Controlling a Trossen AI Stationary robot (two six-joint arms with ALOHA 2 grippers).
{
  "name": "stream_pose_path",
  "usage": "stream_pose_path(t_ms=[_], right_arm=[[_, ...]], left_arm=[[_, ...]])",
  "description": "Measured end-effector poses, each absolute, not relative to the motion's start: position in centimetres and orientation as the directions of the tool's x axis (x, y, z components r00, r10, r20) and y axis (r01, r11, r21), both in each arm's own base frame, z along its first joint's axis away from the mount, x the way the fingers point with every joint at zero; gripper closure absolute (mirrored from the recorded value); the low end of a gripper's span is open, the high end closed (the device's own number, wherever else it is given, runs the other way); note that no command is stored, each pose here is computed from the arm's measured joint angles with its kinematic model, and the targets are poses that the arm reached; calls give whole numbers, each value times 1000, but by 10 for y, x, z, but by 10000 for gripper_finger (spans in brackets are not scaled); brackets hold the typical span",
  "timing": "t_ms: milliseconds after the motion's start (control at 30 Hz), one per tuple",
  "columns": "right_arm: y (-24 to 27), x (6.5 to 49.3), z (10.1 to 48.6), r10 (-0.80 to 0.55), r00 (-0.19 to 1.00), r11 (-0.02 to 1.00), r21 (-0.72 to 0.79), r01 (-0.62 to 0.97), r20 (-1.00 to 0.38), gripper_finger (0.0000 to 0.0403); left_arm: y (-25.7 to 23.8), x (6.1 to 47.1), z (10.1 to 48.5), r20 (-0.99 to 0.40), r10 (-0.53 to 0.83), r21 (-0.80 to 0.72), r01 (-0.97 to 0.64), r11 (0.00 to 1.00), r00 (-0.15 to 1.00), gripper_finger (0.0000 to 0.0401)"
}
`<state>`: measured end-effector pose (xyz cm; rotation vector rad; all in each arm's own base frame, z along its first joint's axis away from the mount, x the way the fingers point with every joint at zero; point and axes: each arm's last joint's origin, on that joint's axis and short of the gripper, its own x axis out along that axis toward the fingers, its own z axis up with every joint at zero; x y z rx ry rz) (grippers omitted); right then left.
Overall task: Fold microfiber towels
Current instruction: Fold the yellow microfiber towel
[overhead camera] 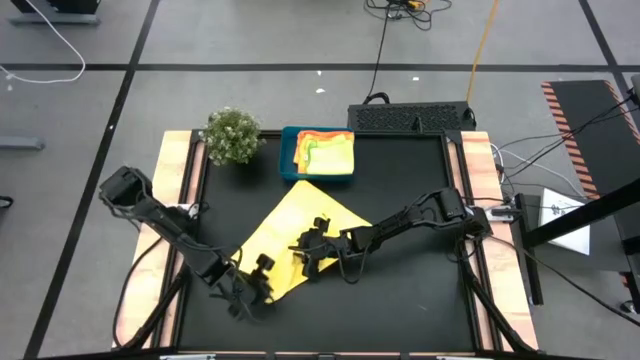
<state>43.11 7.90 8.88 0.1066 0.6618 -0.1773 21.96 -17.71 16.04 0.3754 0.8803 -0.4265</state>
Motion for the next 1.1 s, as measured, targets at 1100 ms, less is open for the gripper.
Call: stream_pose_path(t_ms=[1100], right_arm=[[81, 431, 89, -126, 775, 980, 43, 193, -620, 204]], left_arm=[[-129, 257, 137, -819, -353, -82, 517, 852, 453, 313]])
